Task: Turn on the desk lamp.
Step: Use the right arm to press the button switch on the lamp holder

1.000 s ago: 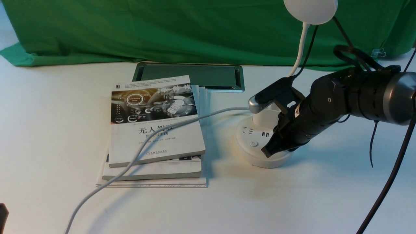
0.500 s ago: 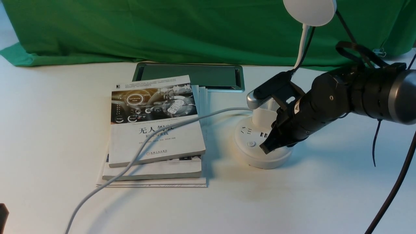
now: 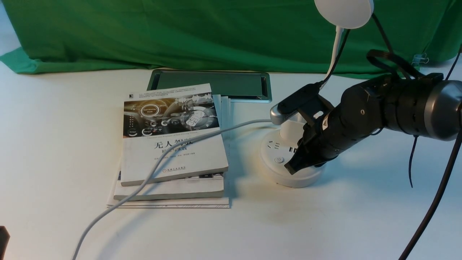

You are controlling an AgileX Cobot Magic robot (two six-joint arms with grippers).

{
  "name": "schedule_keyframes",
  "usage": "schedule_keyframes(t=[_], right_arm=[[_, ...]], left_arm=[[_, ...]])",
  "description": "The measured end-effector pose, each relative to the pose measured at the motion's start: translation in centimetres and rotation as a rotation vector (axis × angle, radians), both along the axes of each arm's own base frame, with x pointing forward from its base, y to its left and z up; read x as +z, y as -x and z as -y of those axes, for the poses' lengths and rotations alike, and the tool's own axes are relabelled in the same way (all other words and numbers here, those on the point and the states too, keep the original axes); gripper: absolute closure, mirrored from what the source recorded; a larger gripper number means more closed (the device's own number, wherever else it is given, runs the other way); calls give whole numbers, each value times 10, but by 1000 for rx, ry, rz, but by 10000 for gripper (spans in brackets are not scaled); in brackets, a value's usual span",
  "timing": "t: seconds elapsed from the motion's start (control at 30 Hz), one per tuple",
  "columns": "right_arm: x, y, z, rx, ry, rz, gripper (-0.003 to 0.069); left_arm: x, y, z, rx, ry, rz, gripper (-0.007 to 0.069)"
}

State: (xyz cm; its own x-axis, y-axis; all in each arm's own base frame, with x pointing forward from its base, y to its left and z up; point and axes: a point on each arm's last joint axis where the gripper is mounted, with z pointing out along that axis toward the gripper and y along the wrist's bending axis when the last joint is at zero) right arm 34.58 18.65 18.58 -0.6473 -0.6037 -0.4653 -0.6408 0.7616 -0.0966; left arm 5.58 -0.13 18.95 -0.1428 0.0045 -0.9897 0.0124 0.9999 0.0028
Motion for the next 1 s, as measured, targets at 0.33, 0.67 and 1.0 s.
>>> schedule_keyframes(t=[0.33,0.67,1.0], right_arm=[[-1,0,0,-2,0,-5,620],[-12,5,2,-1,1,-6,619],[-20,4,-4,11,-1,-7,617]], left_arm=[[0,0,0,0,0,0,604],[0,0,0,0,0,0,604],[0,0,0,0,0,0,604]])
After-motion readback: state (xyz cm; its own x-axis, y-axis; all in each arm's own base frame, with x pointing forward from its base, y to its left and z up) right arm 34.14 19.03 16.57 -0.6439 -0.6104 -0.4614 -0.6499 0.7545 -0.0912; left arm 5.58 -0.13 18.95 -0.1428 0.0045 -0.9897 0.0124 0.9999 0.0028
